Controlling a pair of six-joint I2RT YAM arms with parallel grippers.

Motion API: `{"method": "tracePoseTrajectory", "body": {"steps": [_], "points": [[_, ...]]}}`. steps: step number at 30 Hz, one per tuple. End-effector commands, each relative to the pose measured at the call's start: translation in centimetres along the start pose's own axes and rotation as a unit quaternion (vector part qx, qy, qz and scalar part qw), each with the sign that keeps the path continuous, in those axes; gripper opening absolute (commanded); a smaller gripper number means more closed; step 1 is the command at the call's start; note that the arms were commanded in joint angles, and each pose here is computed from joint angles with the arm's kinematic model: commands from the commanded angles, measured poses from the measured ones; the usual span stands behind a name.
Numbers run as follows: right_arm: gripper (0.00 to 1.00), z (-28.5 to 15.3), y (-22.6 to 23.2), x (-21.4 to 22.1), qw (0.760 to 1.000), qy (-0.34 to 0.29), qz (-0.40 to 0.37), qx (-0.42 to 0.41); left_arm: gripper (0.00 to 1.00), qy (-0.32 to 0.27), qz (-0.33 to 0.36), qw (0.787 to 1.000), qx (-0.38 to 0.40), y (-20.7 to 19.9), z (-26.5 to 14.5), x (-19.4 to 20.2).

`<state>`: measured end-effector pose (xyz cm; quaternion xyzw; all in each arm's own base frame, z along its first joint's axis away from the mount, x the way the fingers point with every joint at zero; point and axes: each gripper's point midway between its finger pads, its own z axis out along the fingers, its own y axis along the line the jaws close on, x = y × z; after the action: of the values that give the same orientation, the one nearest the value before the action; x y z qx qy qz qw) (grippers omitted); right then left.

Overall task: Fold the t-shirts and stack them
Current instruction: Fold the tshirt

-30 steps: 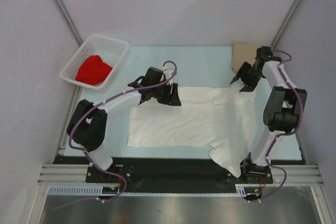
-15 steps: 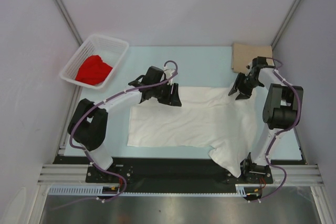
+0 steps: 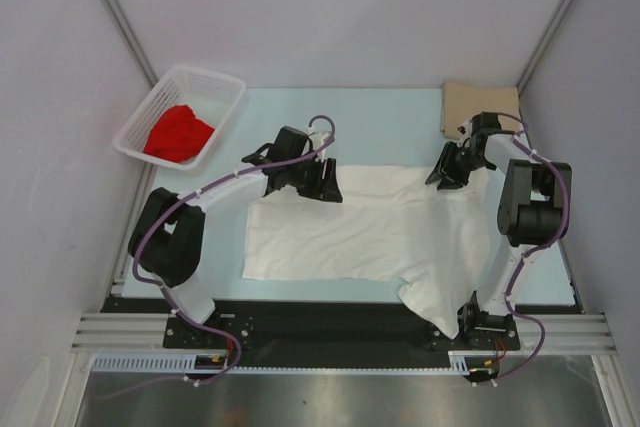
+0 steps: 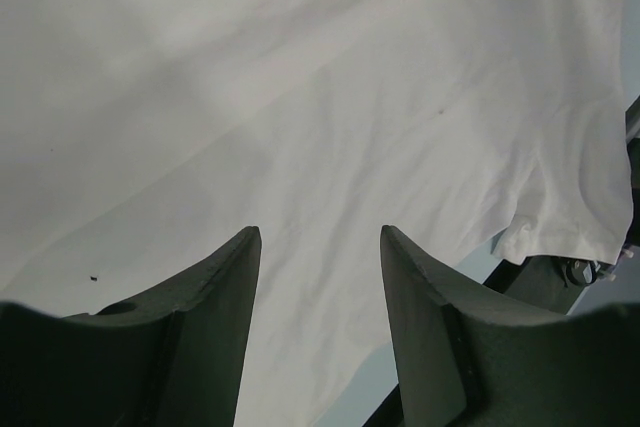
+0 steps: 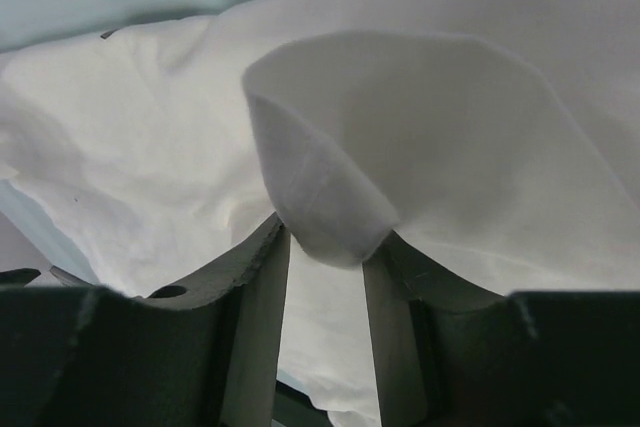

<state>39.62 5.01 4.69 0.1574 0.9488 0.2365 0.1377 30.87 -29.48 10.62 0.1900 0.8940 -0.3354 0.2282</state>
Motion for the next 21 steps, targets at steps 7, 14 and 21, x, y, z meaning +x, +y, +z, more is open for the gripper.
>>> {"method": "tracePoseTrajectory", "body": {"steps": [7,14,21], "points": [[0.16,-2.3,2.8,-0.4,0.998,-0.014,0.048,-0.046,0.48,-0.010,-0.013,0.992,-0.124,5.3,-1.6,-0.6],[0.00,-3.4,1.7,0.9,0.974,0.067,0.214,-0.022,0.41,-0.018,-0.077,0.976,-0.205,11.1,-3.3,-1.4],[0.00,-3.0,3.3,2.5,0.904,0.152,0.398,-0.041,0.41,-0.010,-0.090,0.972,-0.218,13.0,-3.2,-1.7]]}}
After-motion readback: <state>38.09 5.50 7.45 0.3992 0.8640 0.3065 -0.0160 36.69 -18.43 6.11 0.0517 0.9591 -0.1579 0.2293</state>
